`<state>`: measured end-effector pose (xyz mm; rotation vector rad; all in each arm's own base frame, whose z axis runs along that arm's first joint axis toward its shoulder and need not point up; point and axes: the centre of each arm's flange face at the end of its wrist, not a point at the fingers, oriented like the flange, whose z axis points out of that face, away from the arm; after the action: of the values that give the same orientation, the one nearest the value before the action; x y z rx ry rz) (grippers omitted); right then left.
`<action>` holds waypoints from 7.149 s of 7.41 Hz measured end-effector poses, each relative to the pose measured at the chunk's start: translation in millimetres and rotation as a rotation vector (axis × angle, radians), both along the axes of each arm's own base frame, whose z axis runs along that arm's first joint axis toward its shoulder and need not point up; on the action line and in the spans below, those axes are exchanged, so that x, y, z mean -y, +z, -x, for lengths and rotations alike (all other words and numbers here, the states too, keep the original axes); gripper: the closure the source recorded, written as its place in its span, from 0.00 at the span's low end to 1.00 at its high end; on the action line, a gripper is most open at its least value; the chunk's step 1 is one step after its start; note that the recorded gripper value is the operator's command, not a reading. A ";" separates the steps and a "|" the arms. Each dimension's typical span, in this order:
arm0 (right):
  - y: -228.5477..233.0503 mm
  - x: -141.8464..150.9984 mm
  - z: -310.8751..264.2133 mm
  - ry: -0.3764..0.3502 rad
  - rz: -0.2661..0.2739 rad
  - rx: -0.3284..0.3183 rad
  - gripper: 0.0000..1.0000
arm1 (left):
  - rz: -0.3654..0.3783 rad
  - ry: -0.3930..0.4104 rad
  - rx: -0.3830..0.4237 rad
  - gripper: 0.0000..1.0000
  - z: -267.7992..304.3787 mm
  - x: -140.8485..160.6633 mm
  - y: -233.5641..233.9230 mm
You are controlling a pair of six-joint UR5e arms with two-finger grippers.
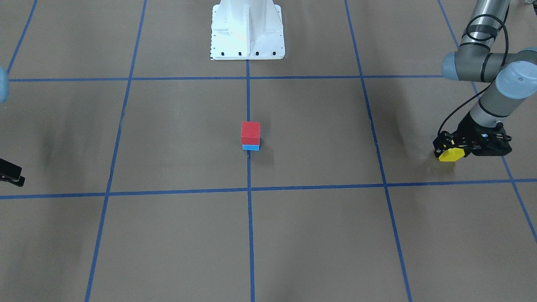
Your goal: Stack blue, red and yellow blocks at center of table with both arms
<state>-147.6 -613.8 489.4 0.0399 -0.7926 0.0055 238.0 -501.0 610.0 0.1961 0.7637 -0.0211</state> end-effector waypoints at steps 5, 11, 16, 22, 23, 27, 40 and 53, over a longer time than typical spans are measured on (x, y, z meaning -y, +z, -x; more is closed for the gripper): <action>-1.8 -0.8 -0.2 0.004 0.001 0.002 0.00 | 0.009 0.063 -0.103 1.00 7.3 -7.6 -51.5; -0.7 0.3 0.3 0.002 0.001 0.000 0.00 | 0.163 0.099 -0.080 1.00 -99.6 35.5 -387.3; -1.6 0.3 0.3 0.002 -0.001 0.001 0.00 | 0.134 0.063 -0.122 1.00 -298.4 -9.8 -499.8; 1.3 -0.5 -0.2 0.002 0.004 -0.001 0.00 | 0.143 0.078 -0.114 1.00 -326.0 -15.5 -497.8; 1.3 -0.5 -0.3 0.002 0.004 -0.002 0.00 | 0.145 0.080 -0.111 1.00 -327.6 -16.4 -496.6; 1.4 -0.5 -0.3 0.001 0.003 -0.002 0.00 | 0.151 0.085 -0.103 0.00 -332.4 -19.4 -491.1; 27.6 2.2 -22.6 0.015 -0.071 -0.112 0.00 | -0.007 0.108 0.022 0.00 12.7 -29.7 -212.9; 146.8 -97.6 -170.5 0.083 0.117 0.057 0.00 | 0.039 0.162 0.046 0.00 285.5 -5.5 38.4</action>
<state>22.8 -516.2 636.2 -0.0388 -0.8455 0.1325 -47.6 -495.5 648.3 0.0975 0.7308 0.1216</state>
